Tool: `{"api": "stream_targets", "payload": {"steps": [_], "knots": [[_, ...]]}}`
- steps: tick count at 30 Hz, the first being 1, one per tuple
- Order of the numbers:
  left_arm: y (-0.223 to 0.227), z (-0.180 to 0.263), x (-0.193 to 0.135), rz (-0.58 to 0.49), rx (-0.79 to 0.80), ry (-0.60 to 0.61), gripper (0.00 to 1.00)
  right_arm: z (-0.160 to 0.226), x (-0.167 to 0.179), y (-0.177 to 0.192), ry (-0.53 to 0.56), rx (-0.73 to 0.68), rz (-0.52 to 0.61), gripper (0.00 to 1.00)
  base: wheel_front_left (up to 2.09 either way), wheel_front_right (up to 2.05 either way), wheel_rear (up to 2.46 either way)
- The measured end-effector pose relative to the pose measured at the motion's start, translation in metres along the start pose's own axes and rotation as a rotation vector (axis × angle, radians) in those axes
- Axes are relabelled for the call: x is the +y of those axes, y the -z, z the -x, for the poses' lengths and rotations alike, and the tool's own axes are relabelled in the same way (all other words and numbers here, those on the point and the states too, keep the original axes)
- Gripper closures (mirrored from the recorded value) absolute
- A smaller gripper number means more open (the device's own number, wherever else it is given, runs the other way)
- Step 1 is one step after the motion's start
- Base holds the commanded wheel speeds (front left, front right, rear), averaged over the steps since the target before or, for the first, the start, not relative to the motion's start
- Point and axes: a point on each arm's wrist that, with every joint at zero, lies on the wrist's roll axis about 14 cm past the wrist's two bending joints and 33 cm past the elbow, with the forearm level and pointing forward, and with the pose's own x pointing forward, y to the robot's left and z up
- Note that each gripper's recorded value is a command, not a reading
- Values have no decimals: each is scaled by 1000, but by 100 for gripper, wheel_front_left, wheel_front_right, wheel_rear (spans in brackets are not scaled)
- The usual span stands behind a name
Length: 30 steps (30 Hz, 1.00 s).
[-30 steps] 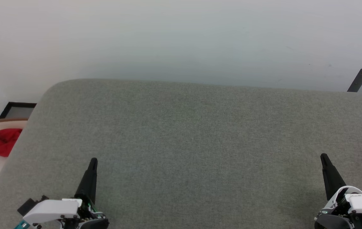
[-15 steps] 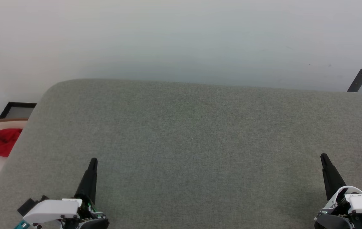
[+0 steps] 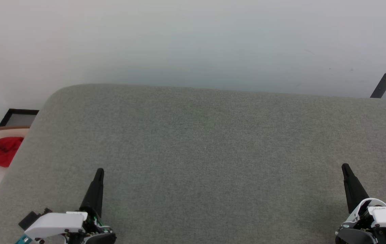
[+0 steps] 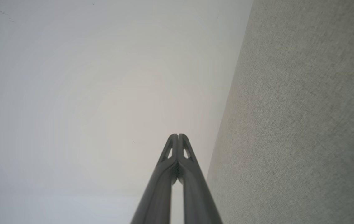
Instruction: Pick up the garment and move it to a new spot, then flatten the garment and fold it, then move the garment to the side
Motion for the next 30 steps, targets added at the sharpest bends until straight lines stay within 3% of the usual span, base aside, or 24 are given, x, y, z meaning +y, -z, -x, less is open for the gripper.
{"api": "stream_targets", "payload": {"steps": [30], "knots": [[0,0,0,0,0,0,100,0,0,0,0,0,0,100,0,0,0]]}}
